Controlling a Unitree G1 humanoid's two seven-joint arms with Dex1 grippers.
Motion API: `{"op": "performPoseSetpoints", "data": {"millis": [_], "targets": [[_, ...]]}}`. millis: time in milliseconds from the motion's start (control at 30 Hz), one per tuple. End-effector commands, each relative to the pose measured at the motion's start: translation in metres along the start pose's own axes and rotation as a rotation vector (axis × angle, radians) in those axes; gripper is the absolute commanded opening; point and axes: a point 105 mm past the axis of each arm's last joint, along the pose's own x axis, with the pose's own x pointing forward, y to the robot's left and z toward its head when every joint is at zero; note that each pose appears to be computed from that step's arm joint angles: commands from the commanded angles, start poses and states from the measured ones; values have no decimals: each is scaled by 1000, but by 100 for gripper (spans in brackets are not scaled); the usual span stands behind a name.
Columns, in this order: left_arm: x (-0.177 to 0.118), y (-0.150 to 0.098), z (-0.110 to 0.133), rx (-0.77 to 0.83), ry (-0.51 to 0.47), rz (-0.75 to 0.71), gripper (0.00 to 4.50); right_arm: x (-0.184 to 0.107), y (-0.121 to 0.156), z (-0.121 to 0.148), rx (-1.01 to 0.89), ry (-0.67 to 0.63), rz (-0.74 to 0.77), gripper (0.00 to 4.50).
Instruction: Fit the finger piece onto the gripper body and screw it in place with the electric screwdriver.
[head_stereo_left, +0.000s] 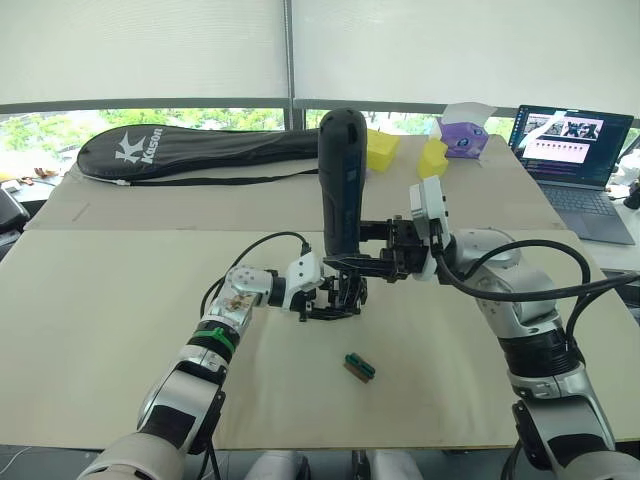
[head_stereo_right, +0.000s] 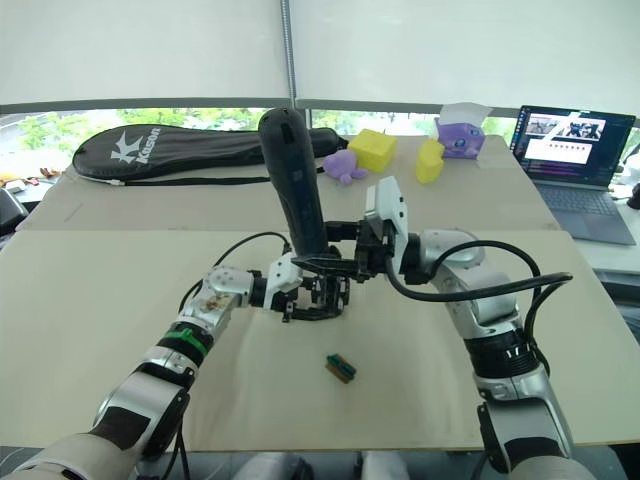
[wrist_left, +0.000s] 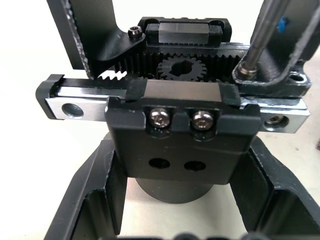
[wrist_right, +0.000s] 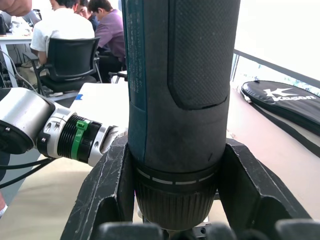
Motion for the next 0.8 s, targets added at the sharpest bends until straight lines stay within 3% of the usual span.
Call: {"op": "performPoseSetpoints", "data": {"millis": [33, 100, 400, 600, 733, 767, 800], "targets": [[-5, 7, 14, 56, -19, 6, 230, -11, -5, -27, 79, 119, -58, 192], [-4, 7, 13, 57, -16, 2, 230, -10, -7, -14, 52, 86, -67, 192], [-3, 3, 8, 46, 1, -24, 230, -1, 2, 97, -86, -240, -9, 192], [-2, 6, 8, 33, 8, -17, 230, 1, 27, 114, -44, -292, 100, 192], [-14, 11, 12, 35, 15, -20, 420, -3, 47, 104, -7, -255, 176, 192], [-18, 12, 13, 47, 20, -19, 450, -5, 50, 102, 0, -246, 187, 192], [-22, 12, 15, 60, 23, -26, 450, -6, 53, 100, 4, -239, 196, 192]]}}
